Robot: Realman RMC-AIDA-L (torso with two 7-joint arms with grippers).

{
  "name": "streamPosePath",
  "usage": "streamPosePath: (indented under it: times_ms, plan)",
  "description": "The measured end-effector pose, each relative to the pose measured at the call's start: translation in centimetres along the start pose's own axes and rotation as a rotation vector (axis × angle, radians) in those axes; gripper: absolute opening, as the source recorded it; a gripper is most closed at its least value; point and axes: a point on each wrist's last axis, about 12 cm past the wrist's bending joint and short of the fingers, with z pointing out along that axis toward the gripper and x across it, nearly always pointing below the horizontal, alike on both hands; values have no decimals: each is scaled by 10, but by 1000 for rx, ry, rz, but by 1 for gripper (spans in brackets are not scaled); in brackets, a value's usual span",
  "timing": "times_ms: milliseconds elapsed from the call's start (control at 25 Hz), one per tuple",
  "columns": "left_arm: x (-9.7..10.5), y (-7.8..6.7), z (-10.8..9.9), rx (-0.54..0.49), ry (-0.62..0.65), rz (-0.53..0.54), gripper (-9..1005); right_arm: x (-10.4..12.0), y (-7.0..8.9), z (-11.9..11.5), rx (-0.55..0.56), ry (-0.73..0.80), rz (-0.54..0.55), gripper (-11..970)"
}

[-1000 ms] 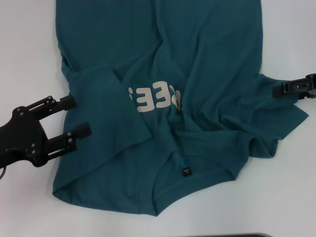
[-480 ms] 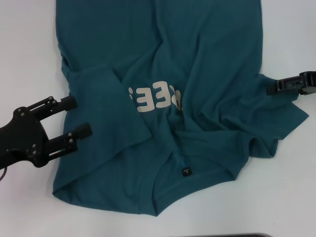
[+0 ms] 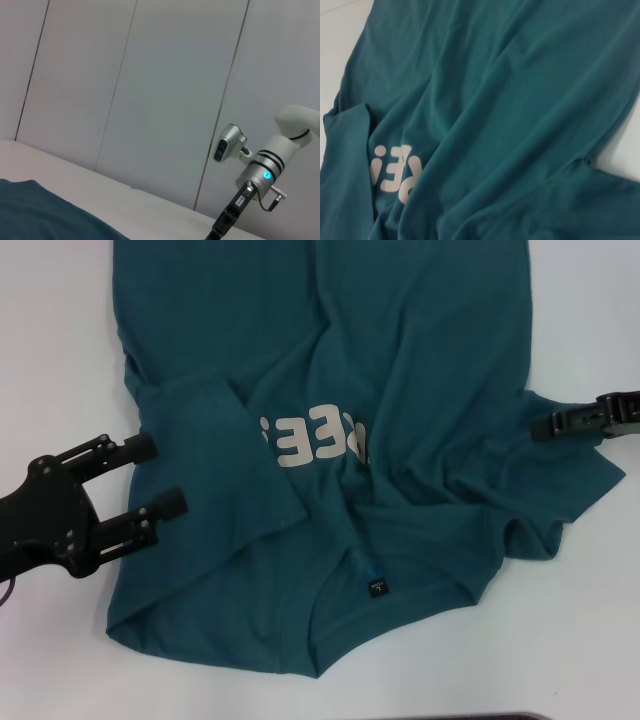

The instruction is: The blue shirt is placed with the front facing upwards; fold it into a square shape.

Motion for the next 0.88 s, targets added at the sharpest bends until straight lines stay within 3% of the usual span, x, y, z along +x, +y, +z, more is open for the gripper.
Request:
streamPosePath:
  times_ms: [160,560,880]
  plan:
    - [-1,0,1,2,0,0,721,-2,3,-1,-1,-3,-17,927]
    - [-2,2,1,-4,-7,3,720,-7,5,-9,9,-4,-19,476]
    - [-3,3,0,-12,-11,4,721,-8,5,-11,13,0,-12,294]
